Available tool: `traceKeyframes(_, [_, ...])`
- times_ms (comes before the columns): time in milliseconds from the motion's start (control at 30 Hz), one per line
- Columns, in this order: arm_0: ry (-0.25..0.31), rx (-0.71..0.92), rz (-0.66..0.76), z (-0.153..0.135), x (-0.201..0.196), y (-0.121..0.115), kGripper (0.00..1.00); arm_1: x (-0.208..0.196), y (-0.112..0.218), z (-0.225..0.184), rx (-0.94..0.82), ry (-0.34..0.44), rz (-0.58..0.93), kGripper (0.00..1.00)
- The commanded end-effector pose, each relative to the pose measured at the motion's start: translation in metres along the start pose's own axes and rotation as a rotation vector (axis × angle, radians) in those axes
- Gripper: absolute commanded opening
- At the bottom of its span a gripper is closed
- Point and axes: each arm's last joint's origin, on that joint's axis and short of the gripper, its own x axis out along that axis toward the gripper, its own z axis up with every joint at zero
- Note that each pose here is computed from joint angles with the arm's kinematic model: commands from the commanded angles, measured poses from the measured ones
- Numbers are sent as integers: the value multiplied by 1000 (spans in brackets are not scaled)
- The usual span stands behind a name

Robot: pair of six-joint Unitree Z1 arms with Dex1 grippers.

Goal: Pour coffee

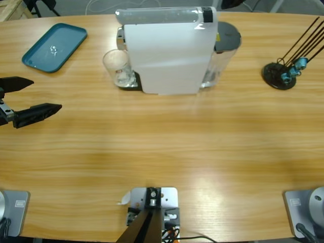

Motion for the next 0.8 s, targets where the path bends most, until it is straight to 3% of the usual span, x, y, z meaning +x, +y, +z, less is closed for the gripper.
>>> traceKeyframes(33, [27,-2,-21,-1,6,-3,1000,-4,2,2,7,-2,12,881])
traceKeyframes(633, [29,-2,-20,-1,8,-3,999,-10,4,-4,8,-1,21,885])
traceKeyframes(800, [-24,4,-19,-2,11,-3,991,-23,14,-52,-19,-117,32,887])
